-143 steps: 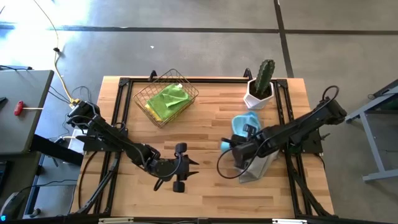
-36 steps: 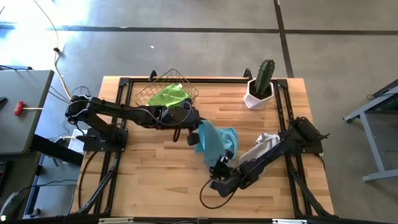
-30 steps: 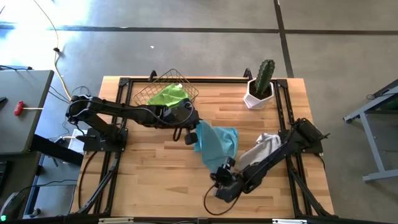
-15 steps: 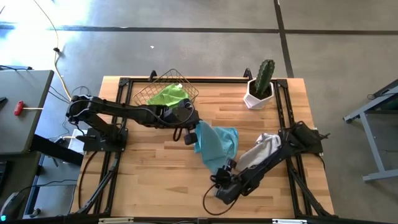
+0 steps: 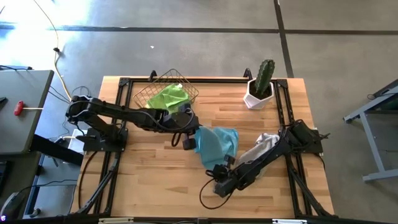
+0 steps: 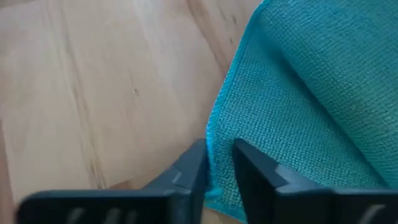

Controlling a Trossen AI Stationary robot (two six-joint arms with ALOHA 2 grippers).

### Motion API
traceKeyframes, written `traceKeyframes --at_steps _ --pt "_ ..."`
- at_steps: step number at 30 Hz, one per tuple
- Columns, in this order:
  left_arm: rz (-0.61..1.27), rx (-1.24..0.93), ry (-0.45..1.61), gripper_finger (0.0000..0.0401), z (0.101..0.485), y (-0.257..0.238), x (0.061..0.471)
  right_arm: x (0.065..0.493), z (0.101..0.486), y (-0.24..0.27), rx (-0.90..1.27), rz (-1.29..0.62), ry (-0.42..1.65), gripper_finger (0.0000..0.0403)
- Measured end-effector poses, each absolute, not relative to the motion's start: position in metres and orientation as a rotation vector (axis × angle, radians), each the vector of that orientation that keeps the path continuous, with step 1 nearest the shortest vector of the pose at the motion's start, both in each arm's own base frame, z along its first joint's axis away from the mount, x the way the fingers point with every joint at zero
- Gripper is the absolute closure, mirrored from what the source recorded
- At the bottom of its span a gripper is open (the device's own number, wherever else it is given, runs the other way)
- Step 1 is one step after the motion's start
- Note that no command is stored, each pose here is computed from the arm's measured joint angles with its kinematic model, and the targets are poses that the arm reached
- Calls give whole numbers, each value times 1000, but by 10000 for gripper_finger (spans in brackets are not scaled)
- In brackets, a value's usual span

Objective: Fold microfiber towels
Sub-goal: Fold the light blue microfiber towel

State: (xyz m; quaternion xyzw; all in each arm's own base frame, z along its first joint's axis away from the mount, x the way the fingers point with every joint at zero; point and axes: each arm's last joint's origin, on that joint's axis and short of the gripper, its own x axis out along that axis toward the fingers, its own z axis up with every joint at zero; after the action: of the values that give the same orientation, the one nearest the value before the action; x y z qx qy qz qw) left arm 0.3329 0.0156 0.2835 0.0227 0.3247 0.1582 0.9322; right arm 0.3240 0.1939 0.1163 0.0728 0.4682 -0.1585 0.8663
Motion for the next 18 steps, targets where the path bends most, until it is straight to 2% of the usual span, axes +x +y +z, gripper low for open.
traceKeyframes --at_steps 5,11,18 --pt "304 54 675 401 283 9 332 324 117 193 131 -281 1012 396" --pt "290 28 784 401 276 -4 322 313 138 192 172 -201 1099 400" --pt "152 -133 904 401 279 -29 302 283 209 185 188 -173 1017 402"
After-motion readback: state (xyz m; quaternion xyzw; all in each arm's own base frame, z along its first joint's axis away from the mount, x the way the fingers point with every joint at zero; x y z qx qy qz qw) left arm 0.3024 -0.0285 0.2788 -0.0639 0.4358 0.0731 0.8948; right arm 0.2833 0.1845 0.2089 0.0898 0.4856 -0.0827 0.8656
